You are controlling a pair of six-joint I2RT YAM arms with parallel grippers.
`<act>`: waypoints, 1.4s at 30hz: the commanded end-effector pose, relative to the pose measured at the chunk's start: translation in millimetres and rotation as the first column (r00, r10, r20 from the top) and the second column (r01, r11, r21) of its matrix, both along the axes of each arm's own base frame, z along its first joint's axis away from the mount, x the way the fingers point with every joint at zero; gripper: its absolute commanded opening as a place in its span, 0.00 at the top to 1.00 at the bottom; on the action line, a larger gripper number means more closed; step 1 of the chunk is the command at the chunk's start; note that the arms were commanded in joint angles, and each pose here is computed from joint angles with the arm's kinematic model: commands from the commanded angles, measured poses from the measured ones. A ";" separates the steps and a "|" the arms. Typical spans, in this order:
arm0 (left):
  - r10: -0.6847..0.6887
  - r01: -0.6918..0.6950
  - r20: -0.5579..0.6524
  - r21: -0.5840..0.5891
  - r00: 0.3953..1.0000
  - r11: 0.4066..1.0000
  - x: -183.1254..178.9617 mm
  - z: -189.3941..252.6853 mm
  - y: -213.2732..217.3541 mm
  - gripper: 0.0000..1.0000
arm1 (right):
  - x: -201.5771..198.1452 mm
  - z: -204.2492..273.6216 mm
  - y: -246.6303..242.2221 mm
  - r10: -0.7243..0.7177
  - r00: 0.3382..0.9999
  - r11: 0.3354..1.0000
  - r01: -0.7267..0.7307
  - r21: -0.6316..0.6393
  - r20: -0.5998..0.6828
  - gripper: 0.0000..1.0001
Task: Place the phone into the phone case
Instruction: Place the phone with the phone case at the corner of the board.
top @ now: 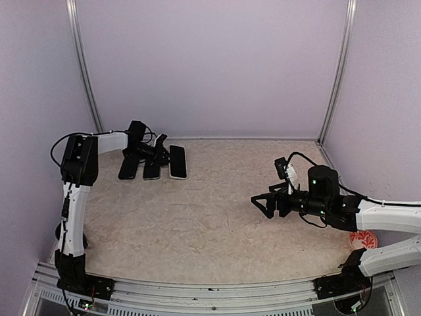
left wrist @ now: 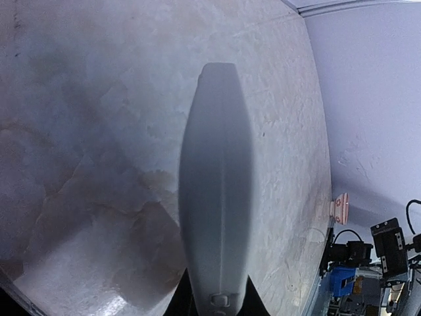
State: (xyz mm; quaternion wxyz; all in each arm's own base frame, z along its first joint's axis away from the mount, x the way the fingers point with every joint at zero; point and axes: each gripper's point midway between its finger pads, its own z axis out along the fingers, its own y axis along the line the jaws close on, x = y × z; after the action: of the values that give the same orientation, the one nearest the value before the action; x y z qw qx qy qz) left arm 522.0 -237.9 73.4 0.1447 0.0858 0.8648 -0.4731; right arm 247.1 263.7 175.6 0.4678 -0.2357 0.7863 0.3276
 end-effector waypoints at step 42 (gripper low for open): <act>0.101 -0.100 -0.027 0.021 0.995 0.995 24.7 -36.8 8.6 0.88 | 0.2 -11.5 9.8 0.024 0.999 1.000 -0.024 0.017 -0.044 0.00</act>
State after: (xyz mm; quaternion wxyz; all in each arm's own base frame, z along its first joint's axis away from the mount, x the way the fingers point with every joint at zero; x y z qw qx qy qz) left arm 545.7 -230.0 37.1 0.1396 0.0367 0.8634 -0.4834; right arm 247.5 269.5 159.3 0.4461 -0.2328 0.7964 0.3355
